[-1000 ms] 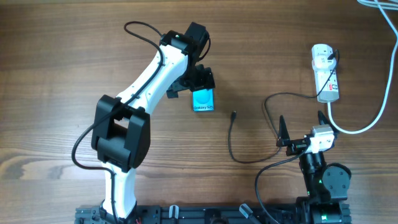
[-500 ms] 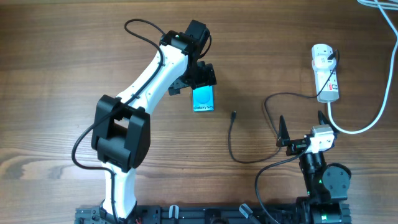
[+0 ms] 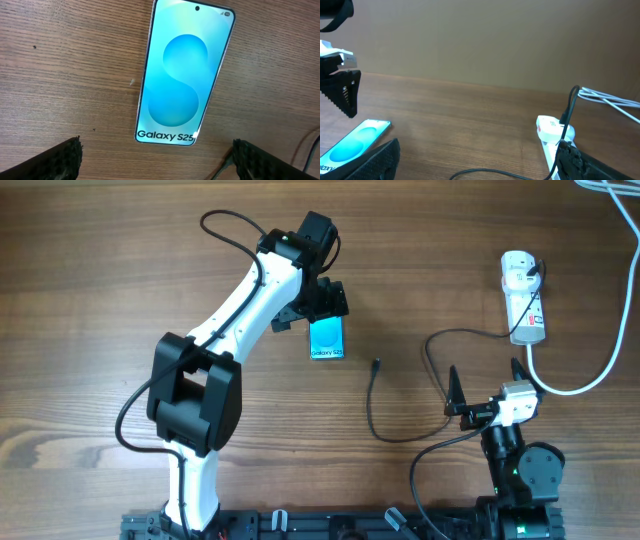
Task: Plug charger to phone and switch on socket
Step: 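Lower the left gripper and align it over the phone's top edge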
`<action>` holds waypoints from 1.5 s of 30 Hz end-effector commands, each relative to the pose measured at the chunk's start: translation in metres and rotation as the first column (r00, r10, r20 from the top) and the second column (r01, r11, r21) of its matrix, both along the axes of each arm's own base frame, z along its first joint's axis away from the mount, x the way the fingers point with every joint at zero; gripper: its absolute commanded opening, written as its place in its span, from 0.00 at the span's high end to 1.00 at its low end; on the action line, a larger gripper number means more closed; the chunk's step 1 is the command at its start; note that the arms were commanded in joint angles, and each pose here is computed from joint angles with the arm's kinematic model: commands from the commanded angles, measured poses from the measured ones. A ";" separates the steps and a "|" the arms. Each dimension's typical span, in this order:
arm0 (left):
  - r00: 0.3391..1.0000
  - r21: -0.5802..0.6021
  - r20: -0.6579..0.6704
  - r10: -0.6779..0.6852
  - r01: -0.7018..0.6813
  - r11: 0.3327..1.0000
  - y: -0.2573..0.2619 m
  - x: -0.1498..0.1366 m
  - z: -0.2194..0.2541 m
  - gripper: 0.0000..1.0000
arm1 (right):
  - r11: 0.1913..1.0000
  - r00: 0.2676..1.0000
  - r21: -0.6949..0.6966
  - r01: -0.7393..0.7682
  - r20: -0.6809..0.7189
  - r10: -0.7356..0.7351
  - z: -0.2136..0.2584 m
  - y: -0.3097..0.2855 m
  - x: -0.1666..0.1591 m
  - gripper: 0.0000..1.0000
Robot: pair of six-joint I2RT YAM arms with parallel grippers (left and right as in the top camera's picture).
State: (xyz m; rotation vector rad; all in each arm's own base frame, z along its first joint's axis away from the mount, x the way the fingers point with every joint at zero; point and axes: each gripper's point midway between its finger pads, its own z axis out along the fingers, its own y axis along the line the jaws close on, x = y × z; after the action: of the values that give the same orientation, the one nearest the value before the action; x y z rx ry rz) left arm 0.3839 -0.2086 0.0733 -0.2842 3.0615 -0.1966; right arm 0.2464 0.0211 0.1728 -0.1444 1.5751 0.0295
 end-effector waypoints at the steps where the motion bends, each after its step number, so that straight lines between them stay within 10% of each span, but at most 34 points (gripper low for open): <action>1: 1.000 0.015 -0.021 0.016 -0.015 1.000 0.001 -0.003 -0.007 0.00 | 1.000 1.000 -0.005 0.017 0.003 -0.017 0.000 -0.003 0.000 0.00; 45: 0.994 -0.006 0.076 -0.075 0.075 0.997 -0.028 0.006 -0.004 0.00 | 1.000 1.000 -0.005 0.017 0.003 -0.017 0.000 -0.003 0.000 0.00</action>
State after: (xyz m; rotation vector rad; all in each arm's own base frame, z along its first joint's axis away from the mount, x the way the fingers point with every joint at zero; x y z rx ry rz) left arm 0.3893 -0.2396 0.0766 -0.1792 2.9960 -0.2589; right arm 0.2464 0.0211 0.1728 -0.1444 1.5751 0.0295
